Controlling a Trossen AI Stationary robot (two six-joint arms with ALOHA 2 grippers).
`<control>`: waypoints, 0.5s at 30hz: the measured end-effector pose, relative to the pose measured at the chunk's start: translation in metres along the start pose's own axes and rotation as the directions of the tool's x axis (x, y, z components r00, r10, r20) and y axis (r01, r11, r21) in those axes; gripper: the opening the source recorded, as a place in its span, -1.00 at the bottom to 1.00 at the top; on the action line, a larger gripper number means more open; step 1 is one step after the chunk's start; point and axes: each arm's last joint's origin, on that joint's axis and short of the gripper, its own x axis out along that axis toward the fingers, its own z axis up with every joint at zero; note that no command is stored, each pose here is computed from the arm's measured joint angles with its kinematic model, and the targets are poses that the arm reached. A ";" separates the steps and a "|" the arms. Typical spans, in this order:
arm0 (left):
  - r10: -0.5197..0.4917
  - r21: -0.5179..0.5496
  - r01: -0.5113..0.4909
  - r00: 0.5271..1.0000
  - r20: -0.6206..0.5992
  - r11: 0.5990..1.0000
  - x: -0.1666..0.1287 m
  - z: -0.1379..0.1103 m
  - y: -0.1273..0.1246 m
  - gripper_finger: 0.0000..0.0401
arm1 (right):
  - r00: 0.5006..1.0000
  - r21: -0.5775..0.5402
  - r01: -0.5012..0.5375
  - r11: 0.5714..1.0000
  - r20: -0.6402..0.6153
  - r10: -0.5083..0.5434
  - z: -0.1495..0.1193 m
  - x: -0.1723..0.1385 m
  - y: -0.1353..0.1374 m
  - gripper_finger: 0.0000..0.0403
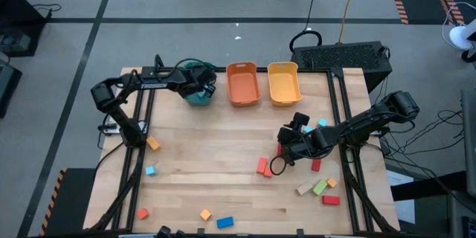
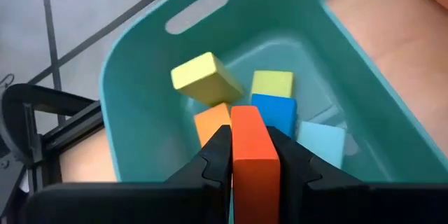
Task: Sort blocks by size
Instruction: Put the right orange thin rectangular block into the blue bin, then adjust the right red thin rectangular block
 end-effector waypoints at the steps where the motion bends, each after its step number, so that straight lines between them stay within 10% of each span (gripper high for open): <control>1: 0.003 -0.004 -0.003 1.000 -0.002 1.000 0.001 0.000 0.001 -0.68 | 1.000 0.000 0.000 1.000 0.000 0.000 0.000 0.000 0.000 -0.04; 15: 0.013 -0.020 -0.013 1.000 -0.001 1.000 0.004 0.003 0.006 -0.22 | 1.000 -0.002 0.001 1.000 -0.002 -0.001 0.000 0.000 0.000 -0.04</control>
